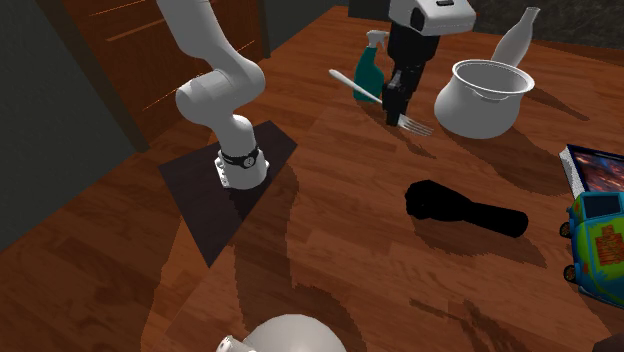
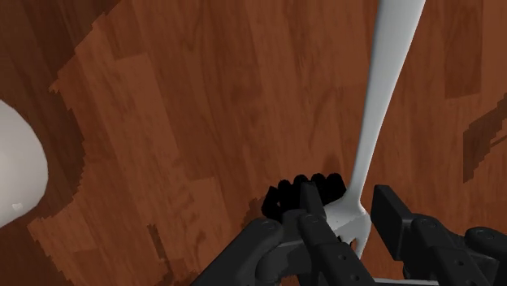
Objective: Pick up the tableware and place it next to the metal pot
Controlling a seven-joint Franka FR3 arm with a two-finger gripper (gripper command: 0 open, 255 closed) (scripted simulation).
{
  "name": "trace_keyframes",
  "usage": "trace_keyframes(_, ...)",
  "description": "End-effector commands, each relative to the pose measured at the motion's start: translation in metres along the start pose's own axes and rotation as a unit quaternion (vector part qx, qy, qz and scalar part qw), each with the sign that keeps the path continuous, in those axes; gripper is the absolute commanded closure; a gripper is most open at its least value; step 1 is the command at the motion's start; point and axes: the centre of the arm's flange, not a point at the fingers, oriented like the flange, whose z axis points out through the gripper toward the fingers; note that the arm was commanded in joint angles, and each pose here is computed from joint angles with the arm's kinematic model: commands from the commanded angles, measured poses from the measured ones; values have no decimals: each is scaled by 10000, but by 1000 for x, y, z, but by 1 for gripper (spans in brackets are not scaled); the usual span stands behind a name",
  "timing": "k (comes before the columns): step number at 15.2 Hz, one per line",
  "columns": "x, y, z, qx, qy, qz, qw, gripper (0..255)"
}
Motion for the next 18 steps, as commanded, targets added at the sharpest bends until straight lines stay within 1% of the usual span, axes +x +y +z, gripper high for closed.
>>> trace_keyframes(1,1,0,-11,0,-2,0,10000,255)
trace_keyframes(2,1,0,-12,0,-2,0,10000,255)
trace_keyframes(18,-1,-211,-10,0,-2,0,10000,255)
